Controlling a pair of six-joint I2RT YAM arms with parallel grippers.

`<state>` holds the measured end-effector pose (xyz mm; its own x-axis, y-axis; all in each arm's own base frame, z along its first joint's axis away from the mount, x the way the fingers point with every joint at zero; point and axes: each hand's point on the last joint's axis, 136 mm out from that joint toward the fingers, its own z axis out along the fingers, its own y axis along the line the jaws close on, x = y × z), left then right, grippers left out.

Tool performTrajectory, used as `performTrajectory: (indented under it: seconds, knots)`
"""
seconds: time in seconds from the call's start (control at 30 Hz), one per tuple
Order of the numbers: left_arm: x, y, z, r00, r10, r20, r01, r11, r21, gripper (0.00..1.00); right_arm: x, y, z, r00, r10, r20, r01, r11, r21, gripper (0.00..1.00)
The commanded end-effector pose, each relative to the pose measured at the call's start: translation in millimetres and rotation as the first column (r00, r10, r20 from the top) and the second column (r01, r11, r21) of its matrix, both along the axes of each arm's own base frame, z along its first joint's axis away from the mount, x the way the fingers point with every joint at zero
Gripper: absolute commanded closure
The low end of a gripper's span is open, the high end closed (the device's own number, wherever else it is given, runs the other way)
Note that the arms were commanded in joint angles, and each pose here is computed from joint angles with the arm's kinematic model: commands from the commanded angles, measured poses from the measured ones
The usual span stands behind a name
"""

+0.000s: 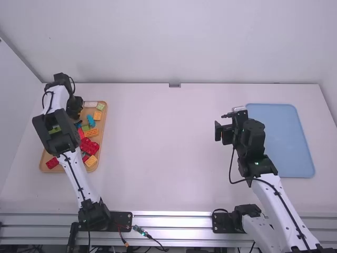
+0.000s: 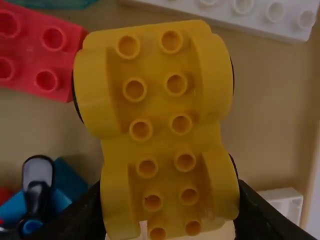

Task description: Assemble lego blocks to make yellow taxi

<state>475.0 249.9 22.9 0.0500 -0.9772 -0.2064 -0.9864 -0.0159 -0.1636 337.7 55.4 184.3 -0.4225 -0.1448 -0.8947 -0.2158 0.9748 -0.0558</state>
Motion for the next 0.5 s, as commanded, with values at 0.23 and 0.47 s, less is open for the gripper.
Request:
performTrajectory:
  seconds: [0.23, 0.47]
  knots:
    - [0.0, 2.8, 29.3, 1.000, 0.004, -0.006, -0.004, 1.000, 0.013, 0.97, 2.7, 1.9, 10.4, 1.000, 0.005, 0.024, -0.005, 1.000, 0.001, 0.01]
    - [-12.8, -7.6, 53.0, 0.998, -0.005, -0.057, 0.004, 1.000, -0.011, 0.98, 2.9, 1.9, 11.0, 1.000, 0.005, 0.026, -0.005, 1.000, 0.002, 0.01]
